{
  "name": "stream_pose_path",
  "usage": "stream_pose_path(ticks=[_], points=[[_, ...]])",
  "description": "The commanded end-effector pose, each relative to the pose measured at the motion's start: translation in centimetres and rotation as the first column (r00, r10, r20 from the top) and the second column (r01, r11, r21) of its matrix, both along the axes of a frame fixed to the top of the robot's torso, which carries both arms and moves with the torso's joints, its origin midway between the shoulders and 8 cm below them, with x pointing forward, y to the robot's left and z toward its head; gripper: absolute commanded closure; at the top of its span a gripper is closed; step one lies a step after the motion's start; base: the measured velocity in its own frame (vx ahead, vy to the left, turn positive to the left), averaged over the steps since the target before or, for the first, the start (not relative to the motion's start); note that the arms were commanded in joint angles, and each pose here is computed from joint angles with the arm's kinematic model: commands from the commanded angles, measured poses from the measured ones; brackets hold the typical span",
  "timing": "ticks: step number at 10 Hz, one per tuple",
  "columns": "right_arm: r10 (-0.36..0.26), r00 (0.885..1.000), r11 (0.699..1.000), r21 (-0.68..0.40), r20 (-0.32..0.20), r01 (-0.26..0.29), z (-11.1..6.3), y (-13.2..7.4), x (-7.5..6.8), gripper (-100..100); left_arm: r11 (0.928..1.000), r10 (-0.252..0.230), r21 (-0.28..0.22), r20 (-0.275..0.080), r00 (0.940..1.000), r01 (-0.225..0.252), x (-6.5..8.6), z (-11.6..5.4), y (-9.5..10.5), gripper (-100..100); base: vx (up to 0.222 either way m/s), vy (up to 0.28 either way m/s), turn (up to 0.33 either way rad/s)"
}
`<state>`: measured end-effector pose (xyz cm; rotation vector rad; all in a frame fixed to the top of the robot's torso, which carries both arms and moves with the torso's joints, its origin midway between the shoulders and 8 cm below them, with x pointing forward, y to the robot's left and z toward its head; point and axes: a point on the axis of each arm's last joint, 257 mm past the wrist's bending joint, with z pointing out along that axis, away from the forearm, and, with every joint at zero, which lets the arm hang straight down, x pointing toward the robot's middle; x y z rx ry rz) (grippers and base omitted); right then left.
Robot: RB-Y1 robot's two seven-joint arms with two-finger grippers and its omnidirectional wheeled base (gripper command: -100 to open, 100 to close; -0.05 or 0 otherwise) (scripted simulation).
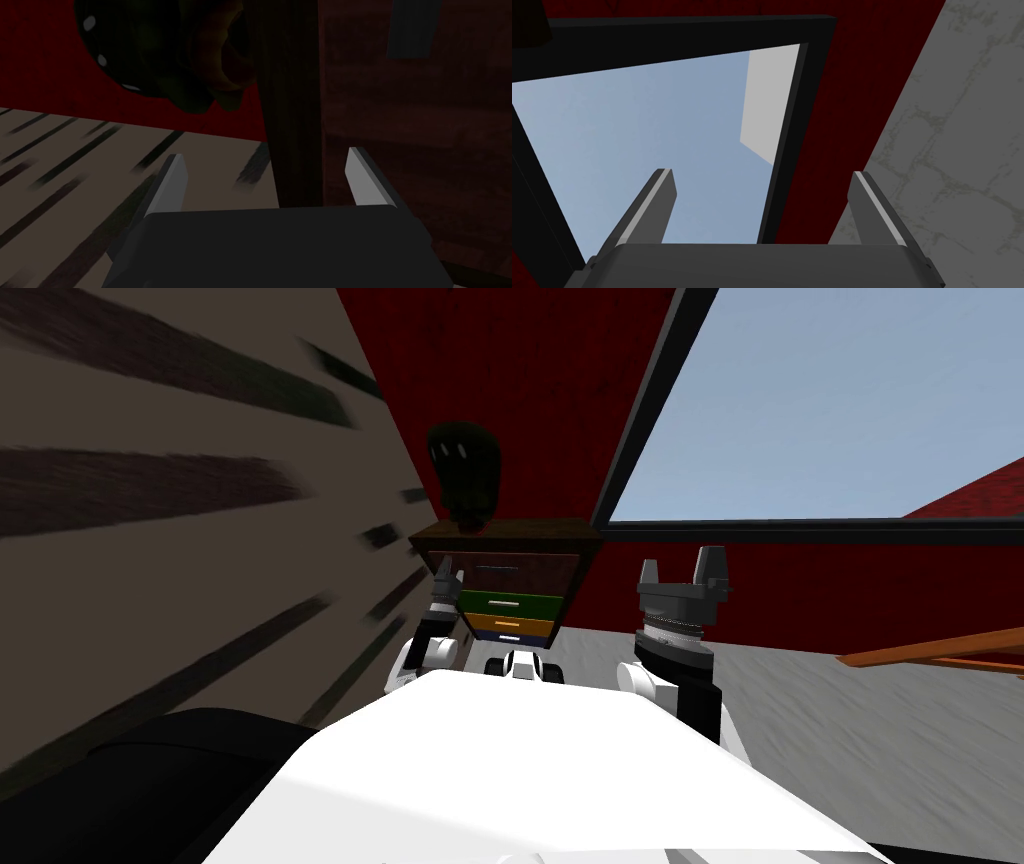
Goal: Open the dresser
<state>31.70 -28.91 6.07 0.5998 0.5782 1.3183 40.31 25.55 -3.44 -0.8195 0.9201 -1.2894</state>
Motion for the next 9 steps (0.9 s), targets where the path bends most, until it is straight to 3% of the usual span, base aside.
stream_pose_path(ticks=[1, 3, 6, 9], points=[[0.0, 1.0, 1.0, 0.0, 0.0, 0.0, 0.0, 0.0, 0.0, 0, 0.9999, -0.003, -0.015, -0.057, 0.9984, 0.002, 0.8, -1.4, -0.2, -100, 0.003, -0.008, -0.036], [0.0, 1.0, 1.0, 0.0, 0.0, 0.0, 0.0, 0.0, 0.0, 0, 0.9998, -0.008, -0.019, -0.096, 0.9953, 0.006, 1.2, -2.4, -0.3, -100, 0.003, -0.008, -0.028], [0.0, 1.0, 1.0, 0.0, 0.0, 0.0, 0.0, 0.0, 0.0, 0, 0.9996, -0.016, -0.026, -0.166, 0.986, 0.012, 1.9, -4.3, -0.7, -100, 0.004, -0.009, -0.036], [0.0, 1.0, 1.0, 0.0, 0.0, 0.0, 0.0, 0.0, 0.0, 0, 0.9991, -0.021, -0.041, -0.229, 0.9732, 0.012, 2.5, -6.0, -1.0, -100, 0.003, -0.008, -0.031]])
